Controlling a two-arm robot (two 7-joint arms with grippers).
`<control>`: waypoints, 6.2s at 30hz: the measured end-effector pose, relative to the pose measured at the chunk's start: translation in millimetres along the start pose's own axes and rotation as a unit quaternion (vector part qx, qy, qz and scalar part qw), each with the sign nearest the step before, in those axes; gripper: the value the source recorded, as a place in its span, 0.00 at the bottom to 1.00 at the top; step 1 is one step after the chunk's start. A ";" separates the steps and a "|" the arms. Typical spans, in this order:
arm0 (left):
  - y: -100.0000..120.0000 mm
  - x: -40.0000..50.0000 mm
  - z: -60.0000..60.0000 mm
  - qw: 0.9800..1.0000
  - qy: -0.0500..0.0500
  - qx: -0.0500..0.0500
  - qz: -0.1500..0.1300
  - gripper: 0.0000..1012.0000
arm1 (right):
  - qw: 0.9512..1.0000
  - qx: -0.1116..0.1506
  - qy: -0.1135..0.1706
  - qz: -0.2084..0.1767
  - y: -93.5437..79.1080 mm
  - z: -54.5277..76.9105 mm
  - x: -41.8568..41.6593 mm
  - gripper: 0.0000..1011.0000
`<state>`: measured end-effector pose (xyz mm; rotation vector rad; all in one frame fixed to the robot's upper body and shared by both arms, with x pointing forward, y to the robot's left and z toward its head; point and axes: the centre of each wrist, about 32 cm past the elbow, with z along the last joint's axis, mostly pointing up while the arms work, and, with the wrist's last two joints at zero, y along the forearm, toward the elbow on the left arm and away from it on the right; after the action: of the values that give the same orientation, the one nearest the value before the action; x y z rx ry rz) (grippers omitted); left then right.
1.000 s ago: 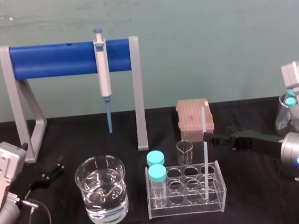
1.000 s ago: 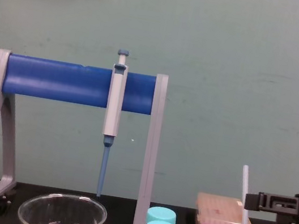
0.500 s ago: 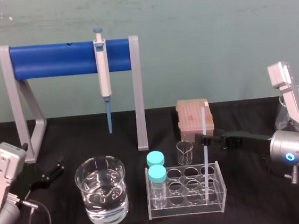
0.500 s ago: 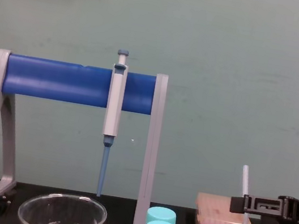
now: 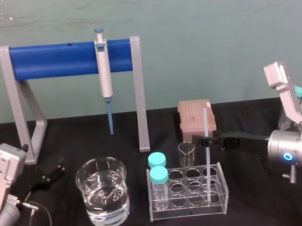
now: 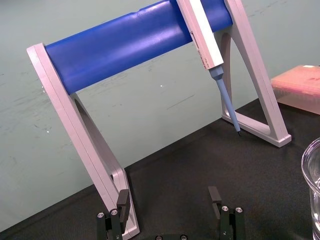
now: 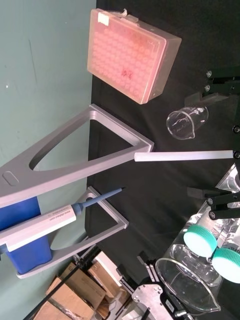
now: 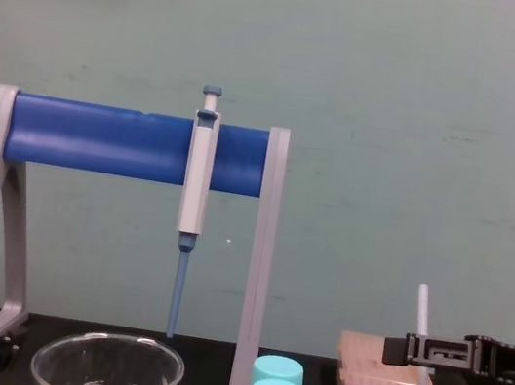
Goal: Pick up the stirring rod with one hand, then place it down.
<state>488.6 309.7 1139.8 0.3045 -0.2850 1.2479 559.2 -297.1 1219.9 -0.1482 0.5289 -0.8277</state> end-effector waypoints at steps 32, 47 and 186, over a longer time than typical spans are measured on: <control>0.0 0.0 0.0 1.000 0.000 0.000 0.000 0.99 | 1.000 -0.001 -0.007 0.018 7.6 1.3 2.4 0.15; 0.0 0.0 0.0 1.000 0.000 0.000 0.000 0.99 | 1.000 0.005 -0.016 0.017 6.2 2.8 0.6 0.07; 0.0 0.0 0.0 1.000 0.000 0.000 0.000 0.99 | 0.965 0.135 -0.224 0.022 -59.2 40.0 -49.7 0.07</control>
<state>488.6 309.6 1139.8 0.3044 -0.2850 1.2479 512.5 -303.5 1293.0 -0.0674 -0.0082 -0.7845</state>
